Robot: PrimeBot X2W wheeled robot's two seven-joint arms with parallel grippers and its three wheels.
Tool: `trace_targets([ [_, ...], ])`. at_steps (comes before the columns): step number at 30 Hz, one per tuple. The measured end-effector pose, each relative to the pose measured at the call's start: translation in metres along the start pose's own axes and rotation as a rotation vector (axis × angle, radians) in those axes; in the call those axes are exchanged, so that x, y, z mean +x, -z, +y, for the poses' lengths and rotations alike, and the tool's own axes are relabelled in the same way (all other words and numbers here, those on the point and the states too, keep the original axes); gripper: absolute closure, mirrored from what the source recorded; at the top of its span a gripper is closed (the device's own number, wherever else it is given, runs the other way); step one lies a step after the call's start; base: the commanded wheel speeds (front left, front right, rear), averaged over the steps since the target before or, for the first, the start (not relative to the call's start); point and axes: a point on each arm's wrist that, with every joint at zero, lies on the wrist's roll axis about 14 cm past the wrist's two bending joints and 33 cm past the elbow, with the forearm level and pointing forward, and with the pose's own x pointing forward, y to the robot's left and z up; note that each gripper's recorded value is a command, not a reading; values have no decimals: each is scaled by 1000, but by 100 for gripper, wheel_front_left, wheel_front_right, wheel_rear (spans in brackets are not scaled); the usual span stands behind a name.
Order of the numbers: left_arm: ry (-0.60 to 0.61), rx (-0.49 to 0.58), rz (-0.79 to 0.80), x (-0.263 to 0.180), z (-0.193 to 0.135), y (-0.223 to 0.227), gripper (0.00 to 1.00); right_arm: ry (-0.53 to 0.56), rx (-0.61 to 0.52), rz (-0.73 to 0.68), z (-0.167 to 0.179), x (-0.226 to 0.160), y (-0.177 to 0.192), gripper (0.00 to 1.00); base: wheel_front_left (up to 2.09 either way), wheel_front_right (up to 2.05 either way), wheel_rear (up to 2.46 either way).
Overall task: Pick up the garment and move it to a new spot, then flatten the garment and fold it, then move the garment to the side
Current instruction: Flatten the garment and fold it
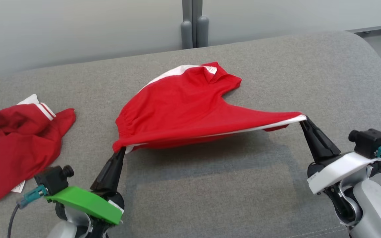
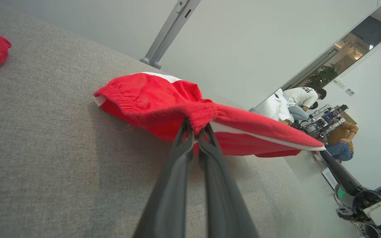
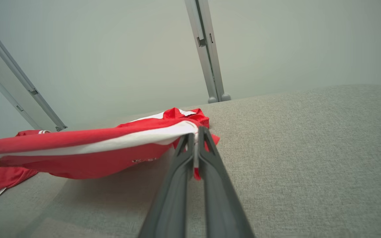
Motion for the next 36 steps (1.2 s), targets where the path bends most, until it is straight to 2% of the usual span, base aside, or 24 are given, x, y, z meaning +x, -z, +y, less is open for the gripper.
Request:
trace_targets([
  [5, -5, -14, 54, -28, -5, 22, 100, -16, -6, 68, 4, -26, 16, 100, 0, 0, 0],
  [12, -71, 0, 157, -65, 15, 50, 100, -12, 43, 289, 10, -69, 73, 100, 0, 0, 0],
  [26, -115, 57, 251, -78, 32, 74, 100, -37, 59, 433, 20, -83, 107, 100, 0, 0, 0],
  [36, -116, 68, 263, -79, 33, 77, 100, -40, 62, 451, 21, -83, 112, 100, 0, 0, 0],
])
